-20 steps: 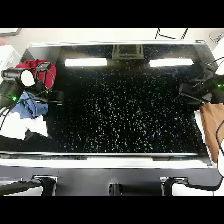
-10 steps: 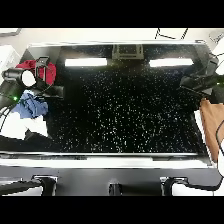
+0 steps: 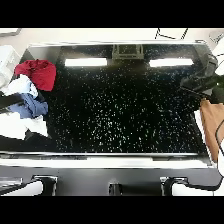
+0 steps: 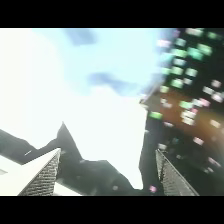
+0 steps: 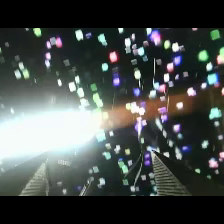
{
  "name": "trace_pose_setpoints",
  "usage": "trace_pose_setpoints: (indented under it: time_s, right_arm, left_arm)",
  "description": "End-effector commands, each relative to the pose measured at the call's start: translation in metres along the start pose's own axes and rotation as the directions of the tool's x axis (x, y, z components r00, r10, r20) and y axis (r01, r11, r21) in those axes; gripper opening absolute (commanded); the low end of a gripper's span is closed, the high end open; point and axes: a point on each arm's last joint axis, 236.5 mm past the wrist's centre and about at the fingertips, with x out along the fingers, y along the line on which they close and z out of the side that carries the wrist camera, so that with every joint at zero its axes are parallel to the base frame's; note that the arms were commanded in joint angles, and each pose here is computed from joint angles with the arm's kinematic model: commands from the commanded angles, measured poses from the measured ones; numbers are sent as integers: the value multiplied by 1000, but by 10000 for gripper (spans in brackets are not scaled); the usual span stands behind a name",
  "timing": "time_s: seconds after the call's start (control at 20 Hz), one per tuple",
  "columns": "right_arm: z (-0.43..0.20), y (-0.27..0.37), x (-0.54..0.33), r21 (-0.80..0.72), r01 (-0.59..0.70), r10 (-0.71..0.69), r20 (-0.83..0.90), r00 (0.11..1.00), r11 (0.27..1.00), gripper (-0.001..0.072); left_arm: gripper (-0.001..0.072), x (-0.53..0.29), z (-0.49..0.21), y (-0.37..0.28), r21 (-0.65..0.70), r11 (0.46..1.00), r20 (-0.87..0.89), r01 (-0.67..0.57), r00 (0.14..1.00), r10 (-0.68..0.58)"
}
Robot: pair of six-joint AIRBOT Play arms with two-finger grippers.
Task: Fold the clothes and pants, and hang the long-sleeved shirts on hangers.
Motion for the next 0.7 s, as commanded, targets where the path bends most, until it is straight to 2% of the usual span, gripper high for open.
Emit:
trace_pose_setpoints:
  time_s: [0.0,0.25,0.4,0.6,0.65]
  right_arm:
    - [-24,12,4,9,-52,53,-97,994,999,666]
    - [-33,40,3,37,-151,154,-131,979,988,667]
    - [-36,55,4,38,-162,166,-140,976,986,668]
    - [-47,81,6,-20,-178,172,-168,971,984,667]
    - [-51,89,6,-38,-184,174,-180,968,982,667]
  left_arm:
    - [713,17,-8,83,-293,956,12,33,999,-31]
    - [713,74,2,121,-473,870,130,142,987,-90]
    - [713,105,17,113,-457,870,157,187,979,-128]
    - [712,146,17,112,-475,861,121,181,983,-140]
    - [712,151,21,108,-446,872,136,201,978,-156]
